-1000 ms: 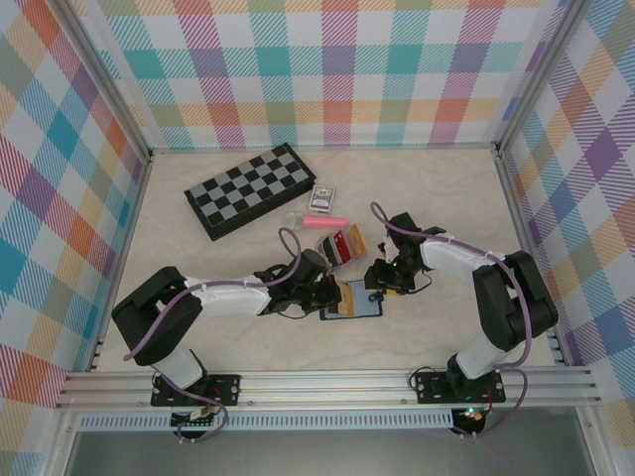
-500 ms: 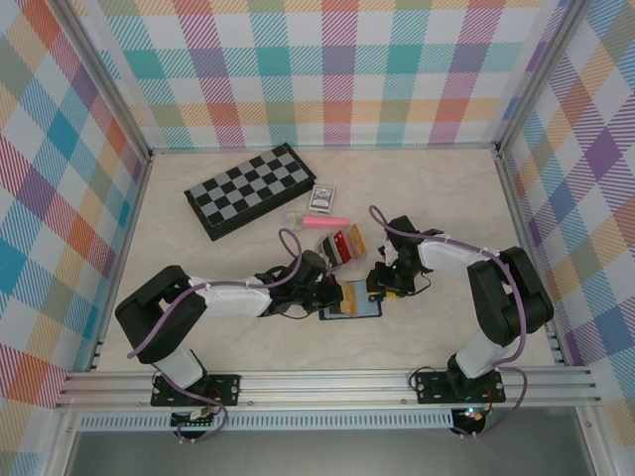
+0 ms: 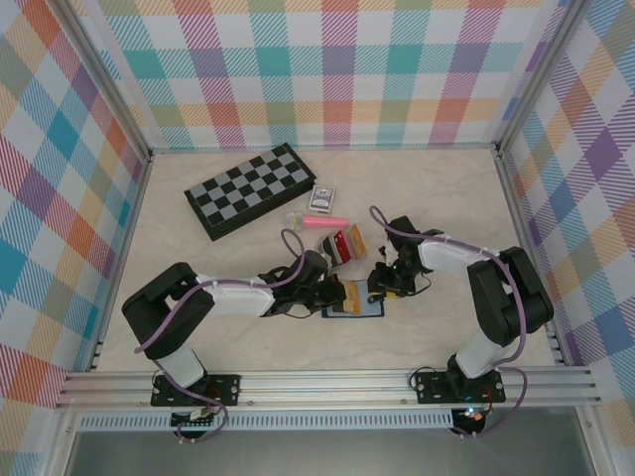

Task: Put the credit cards into the card holder

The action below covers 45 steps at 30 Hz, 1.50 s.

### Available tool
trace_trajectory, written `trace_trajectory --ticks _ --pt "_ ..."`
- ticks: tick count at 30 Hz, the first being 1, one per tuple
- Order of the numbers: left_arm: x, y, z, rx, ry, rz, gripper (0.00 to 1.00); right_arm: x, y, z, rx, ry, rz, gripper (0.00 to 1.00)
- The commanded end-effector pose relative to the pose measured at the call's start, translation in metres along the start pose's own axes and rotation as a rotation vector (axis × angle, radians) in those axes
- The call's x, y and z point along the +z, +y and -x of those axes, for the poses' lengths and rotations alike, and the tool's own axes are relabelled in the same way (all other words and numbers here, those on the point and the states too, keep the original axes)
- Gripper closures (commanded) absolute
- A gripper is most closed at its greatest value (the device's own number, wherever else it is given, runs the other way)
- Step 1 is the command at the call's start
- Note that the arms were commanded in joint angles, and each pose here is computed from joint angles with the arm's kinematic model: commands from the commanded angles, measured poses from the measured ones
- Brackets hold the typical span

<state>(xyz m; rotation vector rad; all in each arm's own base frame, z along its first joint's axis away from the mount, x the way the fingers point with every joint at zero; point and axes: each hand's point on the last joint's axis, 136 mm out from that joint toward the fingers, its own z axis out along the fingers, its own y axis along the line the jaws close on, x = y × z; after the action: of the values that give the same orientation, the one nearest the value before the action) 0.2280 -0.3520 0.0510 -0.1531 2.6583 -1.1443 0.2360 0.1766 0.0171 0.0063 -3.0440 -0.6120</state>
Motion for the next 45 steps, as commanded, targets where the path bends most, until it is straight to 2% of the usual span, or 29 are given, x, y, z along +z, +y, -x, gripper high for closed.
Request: trace_trajectory --ticks 1,5,12,17,29,35,38,45 --pt "0.006 -0.009 -0.006 0.002 0.01 -0.057 1.0 0.014 -0.01 -0.01 0.016 0.041 -0.026 0.62" --pt "0.009 -0.009 -0.007 -0.002 0.021 -0.062 1.0 0.015 -0.011 -0.01 0.019 0.041 -0.031 0.62" --pt "0.014 0.009 -0.012 -0.022 0.04 0.005 1.0 0.014 -0.01 -0.009 0.019 0.044 -0.033 0.62" --pt "0.022 0.015 -0.018 0.018 0.075 0.08 0.98 0.015 -0.007 -0.009 0.018 0.049 -0.014 0.62" --pt "0.034 0.008 -0.025 0.078 0.111 0.164 0.82 0.017 -0.006 -0.012 0.039 0.055 0.002 0.65" --pt "0.04 0.0 -0.026 0.094 0.135 0.168 0.79 0.013 -0.01 -0.013 0.059 0.042 -0.023 0.65" --pt "0.044 -0.006 -0.029 0.107 0.152 0.153 0.73 0.011 -0.011 -0.013 0.078 0.038 -0.035 0.65" --pt "0.052 -0.018 -0.039 0.135 0.214 0.105 0.67 0.006 -0.018 -0.01 0.122 0.002 -0.079 0.64"
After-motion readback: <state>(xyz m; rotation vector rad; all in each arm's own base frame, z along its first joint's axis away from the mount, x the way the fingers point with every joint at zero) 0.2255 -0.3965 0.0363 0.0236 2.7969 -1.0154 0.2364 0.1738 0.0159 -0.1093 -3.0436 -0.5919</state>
